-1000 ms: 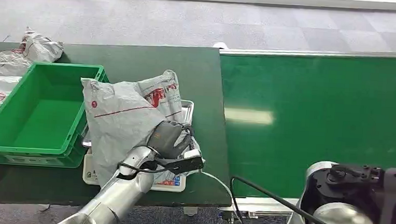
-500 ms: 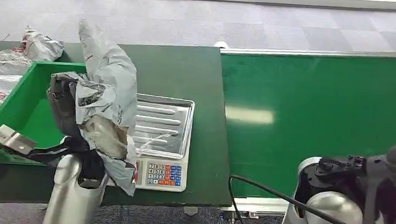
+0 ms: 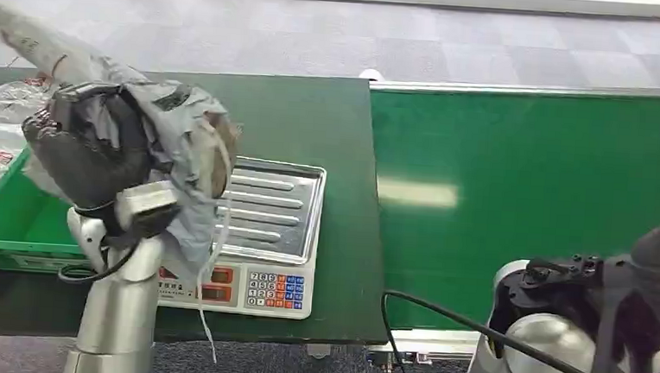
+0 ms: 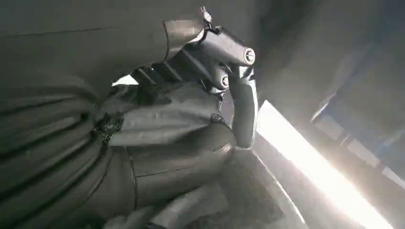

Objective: Moved the parcel from conveyor to table for the left to box.

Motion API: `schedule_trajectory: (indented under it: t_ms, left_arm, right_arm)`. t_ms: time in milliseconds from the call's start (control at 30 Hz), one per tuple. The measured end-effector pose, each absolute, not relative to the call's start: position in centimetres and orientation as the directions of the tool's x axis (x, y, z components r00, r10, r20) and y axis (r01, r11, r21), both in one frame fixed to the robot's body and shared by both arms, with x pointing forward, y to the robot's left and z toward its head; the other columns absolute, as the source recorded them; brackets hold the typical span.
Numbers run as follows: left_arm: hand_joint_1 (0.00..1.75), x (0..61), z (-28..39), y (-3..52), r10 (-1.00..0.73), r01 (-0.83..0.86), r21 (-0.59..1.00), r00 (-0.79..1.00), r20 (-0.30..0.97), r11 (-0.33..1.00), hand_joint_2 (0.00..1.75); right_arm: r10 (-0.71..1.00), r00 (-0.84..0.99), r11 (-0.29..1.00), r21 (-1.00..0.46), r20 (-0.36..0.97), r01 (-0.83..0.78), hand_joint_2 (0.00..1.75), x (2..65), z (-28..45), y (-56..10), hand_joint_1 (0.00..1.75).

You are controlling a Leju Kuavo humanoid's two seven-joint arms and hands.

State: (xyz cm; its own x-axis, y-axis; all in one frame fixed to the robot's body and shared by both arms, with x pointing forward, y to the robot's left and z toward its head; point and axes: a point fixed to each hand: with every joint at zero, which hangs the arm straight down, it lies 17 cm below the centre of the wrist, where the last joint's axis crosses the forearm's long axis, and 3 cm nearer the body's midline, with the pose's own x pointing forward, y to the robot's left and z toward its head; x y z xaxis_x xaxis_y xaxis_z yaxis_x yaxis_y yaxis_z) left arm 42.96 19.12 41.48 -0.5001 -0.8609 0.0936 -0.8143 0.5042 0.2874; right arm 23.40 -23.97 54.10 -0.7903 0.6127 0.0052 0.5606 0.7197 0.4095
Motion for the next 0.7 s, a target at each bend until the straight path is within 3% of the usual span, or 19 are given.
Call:
schedule_trajectory:
  t_ms: [67, 100, 167, 267, 500, 700]
  left_arm:
    - [1.75, 45.2, 41.5, 15.8, -0.928, -0.876, 0.391, -0.352, -0.121, 0.282, 1.75]
    - [1.75, 47.2, 41.3, 15.5, -0.941, -0.863, 0.449, -0.315, -0.121, 0.231, 1.75]
    - [1.75, 50.2, 41.6, 17.2, -0.965, -0.835, 0.497, -0.26, 0.017, 0.234, 1.75]
    - [1.75, 53.2, 41.6, 16.4, -0.974, -0.805, 0.551, -0.213, 0.078, 0.22, 1.75]
    - [1.75, 58.3, 34.4, 12.0, -0.973, -0.663, 0.745, -0.211, -0.092, 0.074, 1.75]
    - [1.75, 62.8, 26.1, 18.7, -0.996, -0.376, 0.923, 0.004, -0.09, -0.085, 1.75]
  right_arm:
    - [0.614, -0.79, 0.721, 0.401, 0.008, 0.565, 1.75, 23.7, 54.0, -23.8, 0.0]
    - [0.615, -0.789, 0.722, 0.396, 0.009, 0.567, 1.75, 23.8, 54.0, -23.7, 0.0]
    - [0.616, -0.788, 0.724, 0.386, 0.013, 0.572, 1.75, 24.2, 53.9, -23.5, 0.0]
    - [0.614, -0.789, 0.726, 0.379, 0.019, 0.574, 1.75, 24.4, 53.7, -23.4, 0.0]
    - [0.612, -0.791, 0.729, 0.372, 0.023, 0.575, 1.75, 24.7, 53.6, -23.2, 0.0]
    - [0.606, -0.795, 0.735, 0.362, 0.03, 0.574, 1.75, 24.8, 53.2, -23.0, 0.0]
